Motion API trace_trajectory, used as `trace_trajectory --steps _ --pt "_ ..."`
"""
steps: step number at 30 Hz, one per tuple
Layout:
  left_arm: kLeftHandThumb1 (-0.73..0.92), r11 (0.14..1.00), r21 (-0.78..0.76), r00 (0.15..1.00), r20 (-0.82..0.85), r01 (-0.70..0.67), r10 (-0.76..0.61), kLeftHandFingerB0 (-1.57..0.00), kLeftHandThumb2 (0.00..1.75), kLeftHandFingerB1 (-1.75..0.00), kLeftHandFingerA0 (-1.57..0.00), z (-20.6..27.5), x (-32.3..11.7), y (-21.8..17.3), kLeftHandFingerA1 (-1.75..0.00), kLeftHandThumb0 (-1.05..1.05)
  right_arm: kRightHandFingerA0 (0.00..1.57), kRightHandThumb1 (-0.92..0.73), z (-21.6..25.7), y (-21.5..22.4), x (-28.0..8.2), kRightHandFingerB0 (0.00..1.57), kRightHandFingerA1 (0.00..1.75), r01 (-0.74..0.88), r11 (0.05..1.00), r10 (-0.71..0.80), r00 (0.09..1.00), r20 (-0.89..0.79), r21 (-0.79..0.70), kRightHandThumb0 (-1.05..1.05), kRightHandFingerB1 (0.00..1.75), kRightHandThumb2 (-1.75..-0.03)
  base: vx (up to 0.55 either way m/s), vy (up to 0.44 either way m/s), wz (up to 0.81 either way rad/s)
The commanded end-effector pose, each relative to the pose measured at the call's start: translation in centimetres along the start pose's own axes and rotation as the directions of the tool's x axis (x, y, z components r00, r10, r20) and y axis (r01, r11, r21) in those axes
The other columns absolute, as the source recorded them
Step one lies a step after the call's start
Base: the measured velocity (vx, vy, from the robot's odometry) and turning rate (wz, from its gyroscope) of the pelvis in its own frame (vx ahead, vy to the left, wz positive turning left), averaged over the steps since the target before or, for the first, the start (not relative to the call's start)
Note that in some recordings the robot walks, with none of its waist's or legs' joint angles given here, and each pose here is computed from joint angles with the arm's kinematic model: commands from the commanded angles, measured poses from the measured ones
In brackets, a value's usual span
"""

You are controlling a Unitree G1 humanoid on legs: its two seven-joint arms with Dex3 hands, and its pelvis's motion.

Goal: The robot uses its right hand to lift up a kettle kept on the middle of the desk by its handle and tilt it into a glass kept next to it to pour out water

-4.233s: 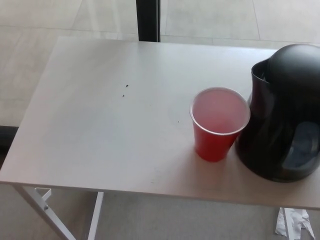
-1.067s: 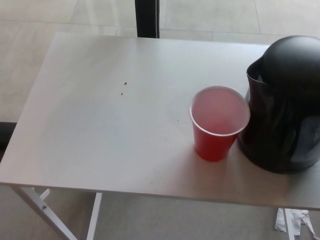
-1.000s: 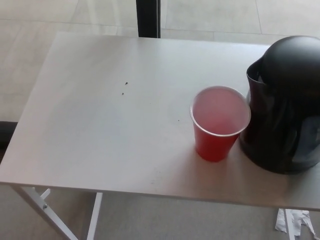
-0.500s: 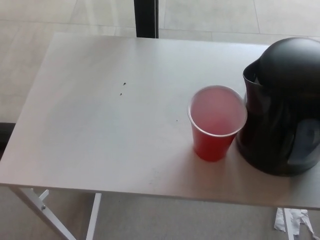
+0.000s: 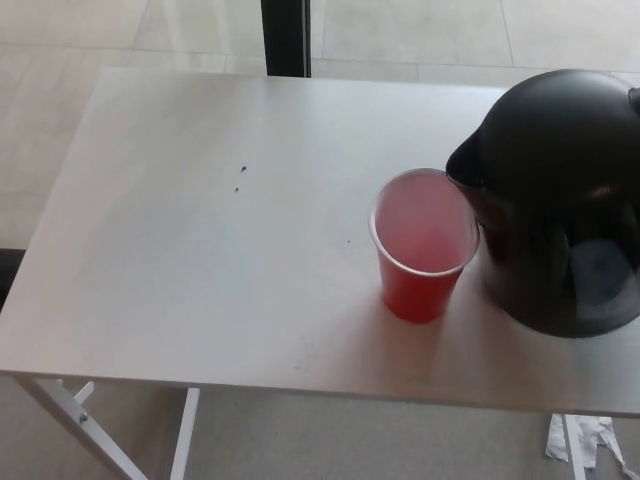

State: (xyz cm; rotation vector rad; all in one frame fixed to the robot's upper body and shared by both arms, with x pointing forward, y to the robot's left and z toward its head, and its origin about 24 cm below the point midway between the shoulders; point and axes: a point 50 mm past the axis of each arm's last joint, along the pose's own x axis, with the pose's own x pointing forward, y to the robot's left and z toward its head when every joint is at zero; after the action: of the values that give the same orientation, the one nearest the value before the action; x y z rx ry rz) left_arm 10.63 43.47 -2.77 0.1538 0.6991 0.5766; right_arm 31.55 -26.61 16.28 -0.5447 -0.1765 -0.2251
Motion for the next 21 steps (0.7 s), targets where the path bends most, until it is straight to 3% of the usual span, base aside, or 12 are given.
trace_trajectory --steps 1,2,4,5,7,9,10,12,15,16,20,21 --pt "-0.73 1.000 -0.002 1.000 0.025 -0.004 0.004 -0.72 0.00 -1.07 -0.93 0.5 -0.1 0.5 -0.49 1.05 0.91 -0.42 2.3 0.7 0.3 0.84 1.75 -0.064 0.994 0.075 0.988 0.133 -0.086 -0.17 1.52 -1.29 0.00 0.000 0.00" --pt "-0.73 1.000 -0.008 1.000 0.022 0.000 0.000 -0.72 0.00 -1.07 -0.93 0.5 -0.1 0.5 -0.49 1.05 0.91 -0.42 2.4 0.8 0.3 0.84 1.75 -0.063 0.994 0.075 0.988 0.134 -0.091 -0.17 1.52 -1.29 0.00 0.000 0.00" --pt "-0.27 0.998 0.050 1.000 0.001 0.027 -0.027 -0.55 0.74 -0.90 -0.65 0.5 0.0 0.4 -0.74 -0.32 0.90 -0.40 2.6 0.8 0.4 0.84 1.75 -0.064 0.993 0.077 0.988 0.132 -0.100 -0.16 1.51 -1.28 0.00 0.000 0.00" --pt "0.44 0.997 0.068 0.999 -0.013 0.048 -0.047 -0.18 1.27 -1.20 -0.56 0.5 0.0 0.4 -0.59 -1.05 0.91 -0.43 2.7 0.8 0.4 0.83 1.75 -0.065 0.992 0.079 0.988 0.134 -0.107 -0.18 1.52 -1.25 0.00 0.000 0.00" --pt "0.67 0.987 0.084 0.989 -0.066 0.138 -0.133 0.00 1.00 -1.23 -0.41 0.5 -0.1 0.3 -0.63 -1.05 1.20 -0.46 2.8 0.9 0.6 1.01 1.39 -0.069 0.990 0.086 0.986 0.141 -0.124 -0.25 1.24 -1.17 0.00 0.000 0.00" --pt "-0.09 0.977 0.024 0.972 -0.107 0.213 -0.209 -0.21 0.88 -0.72 -0.04 0.3 0.0 -0.1 -0.55 -0.34 0.90 -0.51 3.2 0.9 0.7 0.80 1.75 -0.078 0.985 0.101 0.984 0.147 -0.154 -0.23 1.53 -1.07 0.00 0.000 0.00" --pt "0.52 0.975 0.028 0.970 -0.110 0.219 -0.215 0.00 1.39 -0.81 -0.10 0.3 0.0 -0.2 -0.61 -1.05 0.89 -0.52 3.3 0.9 0.7 0.78 1.75 -0.080 0.985 0.104 0.983 0.149 -0.155 -0.23 1.55 -1.04 0.00 0.000 0.00" --pt "0.69 0.972 0.021 0.966 -0.118 0.232 -0.228 0.00 1.10 -0.78 -0.06 0.2 0.0 -0.3 -0.58 -1.05 0.89 -0.52 3.4 0.9 0.8 0.78 1.75 -0.084 0.983 0.110 0.982 0.153 -0.162 -0.24 1.55 -1.04 0.00 0.000 0.00" --pt "0.50 0.970 0.002 0.964 -0.115 0.242 -0.240 0.00 1.40 -0.71 -0.05 0.2 -0.1 -0.4 -0.66 -1.05 0.86 -0.51 3.9 0.8 1.0 0.75 1.75 -0.094 0.979 0.126 0.977 0.172 -0.180 -0.22 1.56 -1.07 0.00 0.000 0.00" --pt "-0.17 0.970 -0.007 0.963 -0.119 0.242 -0.241 0.00 0.90 -0.70 -0.04 0.2 -0.1 -0.3 -0.55 -0.46 0.83 -0.53 4.0 0.8 1.0 0.74 1.75 -0.098 0.979 0.129 0.977 0.170 -0.181 -0.21 1.52 -1.03 0.00 0.000 0.00" --pt "-0.18 0.970 -0.019 0.962 -0.120 0.243 -0.244 0.00 0.89 -0.70 -0.01 0.3 -0.1 -0.2 -0.54 -0.45 0.83 -0.54 4.9 0.7 1.2 0.75 1.72 -0.102 0.976 0.134 0.977 0.167 -0.190 -0.19 1.51 -1.02 0.00 0.000 0.00" --pt "0.43 0.970 -0.013 0.963 -0.118 0.242 -0.242 0.00 1.43 -0.78 -0.46 0.3 -0.1 -0.2 -0.74 -1.04 0.85 -0.63 5.2 0.6 1.3 0.76 1.72 -0.099 0.971 0.141 0.972 0.190 -0.215 -0.19 1.51 -0.91 0.00 0.000 0.00"
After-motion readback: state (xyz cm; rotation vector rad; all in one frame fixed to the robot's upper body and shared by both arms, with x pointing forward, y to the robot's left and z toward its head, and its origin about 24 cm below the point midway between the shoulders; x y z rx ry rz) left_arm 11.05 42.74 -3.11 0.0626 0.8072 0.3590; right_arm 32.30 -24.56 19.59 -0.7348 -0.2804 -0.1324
